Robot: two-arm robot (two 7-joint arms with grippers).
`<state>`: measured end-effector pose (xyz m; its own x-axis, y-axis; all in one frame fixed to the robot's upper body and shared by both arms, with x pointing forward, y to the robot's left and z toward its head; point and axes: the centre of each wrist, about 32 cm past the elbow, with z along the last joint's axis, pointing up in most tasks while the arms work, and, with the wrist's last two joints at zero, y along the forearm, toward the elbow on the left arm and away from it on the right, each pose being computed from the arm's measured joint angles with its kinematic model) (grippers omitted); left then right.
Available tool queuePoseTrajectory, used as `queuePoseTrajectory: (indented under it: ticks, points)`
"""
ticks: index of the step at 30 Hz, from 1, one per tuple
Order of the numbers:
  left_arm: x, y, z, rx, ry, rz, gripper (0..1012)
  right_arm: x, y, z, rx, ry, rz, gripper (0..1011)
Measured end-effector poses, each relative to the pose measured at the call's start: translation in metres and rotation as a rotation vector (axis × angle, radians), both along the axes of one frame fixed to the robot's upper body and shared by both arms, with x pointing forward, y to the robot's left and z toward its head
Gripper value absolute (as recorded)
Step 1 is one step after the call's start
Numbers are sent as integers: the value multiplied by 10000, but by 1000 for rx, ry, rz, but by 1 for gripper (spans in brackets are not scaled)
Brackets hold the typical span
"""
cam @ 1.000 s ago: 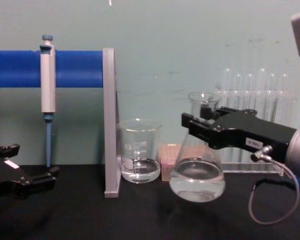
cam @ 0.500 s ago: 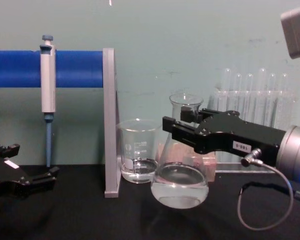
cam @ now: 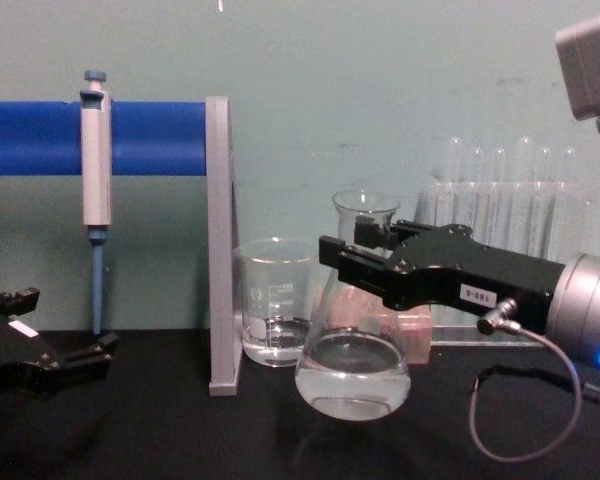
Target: Grasp the erlenmeyer flask with one hand, shake it three times, then place it back.
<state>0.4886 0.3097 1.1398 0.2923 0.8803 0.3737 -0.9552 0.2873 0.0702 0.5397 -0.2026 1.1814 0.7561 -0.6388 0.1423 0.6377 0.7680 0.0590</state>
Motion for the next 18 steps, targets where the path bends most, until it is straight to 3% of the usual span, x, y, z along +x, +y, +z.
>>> queuePoseTrajectory:
  ticks: [18]
  points:
    - [0, 0, 0, 0, 0, 0, 1001, 151, 17, -69, 3, 14, 30, 452]
